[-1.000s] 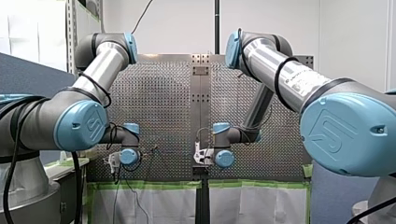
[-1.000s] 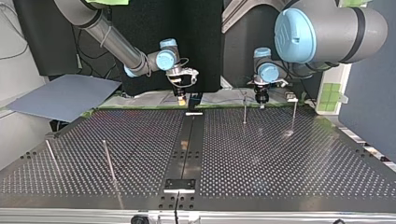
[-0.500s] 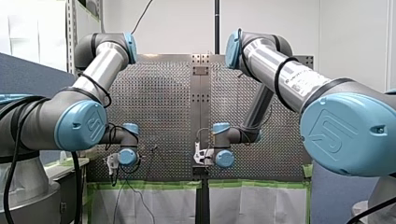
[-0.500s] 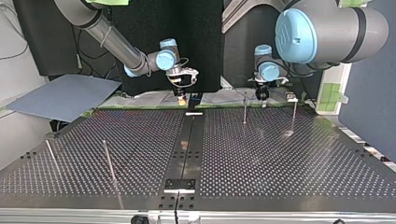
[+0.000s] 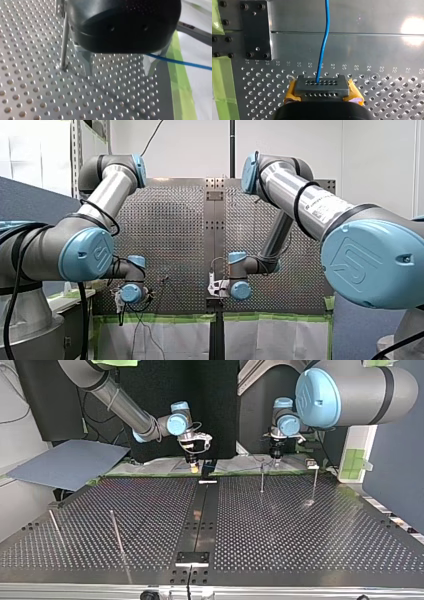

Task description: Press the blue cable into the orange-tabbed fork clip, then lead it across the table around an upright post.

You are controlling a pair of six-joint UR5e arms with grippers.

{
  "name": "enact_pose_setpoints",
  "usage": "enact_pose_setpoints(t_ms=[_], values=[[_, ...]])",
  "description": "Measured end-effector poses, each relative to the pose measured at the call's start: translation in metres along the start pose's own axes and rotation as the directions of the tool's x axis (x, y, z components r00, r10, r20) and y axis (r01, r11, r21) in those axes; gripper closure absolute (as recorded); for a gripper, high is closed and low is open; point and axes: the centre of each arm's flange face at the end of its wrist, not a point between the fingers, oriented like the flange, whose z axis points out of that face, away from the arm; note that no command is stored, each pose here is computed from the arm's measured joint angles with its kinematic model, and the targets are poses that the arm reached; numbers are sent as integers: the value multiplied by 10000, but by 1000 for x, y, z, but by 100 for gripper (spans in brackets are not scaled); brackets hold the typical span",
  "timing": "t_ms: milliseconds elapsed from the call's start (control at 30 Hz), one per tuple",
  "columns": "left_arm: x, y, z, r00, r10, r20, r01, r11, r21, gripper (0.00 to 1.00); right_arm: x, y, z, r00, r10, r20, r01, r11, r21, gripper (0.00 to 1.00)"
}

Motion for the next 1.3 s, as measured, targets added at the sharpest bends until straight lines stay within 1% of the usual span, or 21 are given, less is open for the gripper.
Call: enact_pose_setpoints(t_ms=[200, 333, 400, 533, 667, 800, 933, 1067, 1200, 1300], values=[[-13, -6, -10, 9993, -30, 375, 10, 9986, 530, 0, 0, 0, 0, 10000, -5, 7, 5, 10000, 3, 100], [-23, -10, -20, 9978, -214, 633, 160, 9964, 833, 0, -1, 1, 0, 10000, -5, 20, 5, 10000, -7, 100], [-25, -13, -25, 9978, -224, 630, 163, 9952, 960, 0, -2, 1, 0, 10000, -5, 24, 5, 10000, -9, 100], [-29, -17, -39, 9989, -19, 471, -36, 9932, 1163, 0, -2, 1, 0, 10000, -6, 34, 6, 10000, -9, 100], [-35, -21, -53, 9987, 216, 458, -277, 9903, 1363, 0, -3, 1, 0, 10000, -6, 32, 6, 10000, -8, 100], [-39, -25, -66, 9984, 344, 452, -411, 9871, 1549, 0, -3, 1, 0, 10000, -1, 37, 1, 10000, -9, 100], [-41, -30, -78, 9983, 453, 378, -516, 9811, 1863, 0, -4, 1, 0, 10000, 0, 48, 0, 10000, -10, 100], [-40, -34, -82, 9982, 493, 337, -554, 9758, 2114, 0, -4, 1, 0, 10000, 4, 52, -4, 10000, -9, 100], [-40, -36, -83, 9980, 511, 368, -580, 9738, 2201, 0, -5, 1, 0, 10000, 6, 65, -6, 10000, -10, 100], [-41, -37, -82, 9973, 533, 496, -630, 9735, 2198, 0, -6, 1, -1, 10000, -2, 78, 2, 10000, -10, 100]])
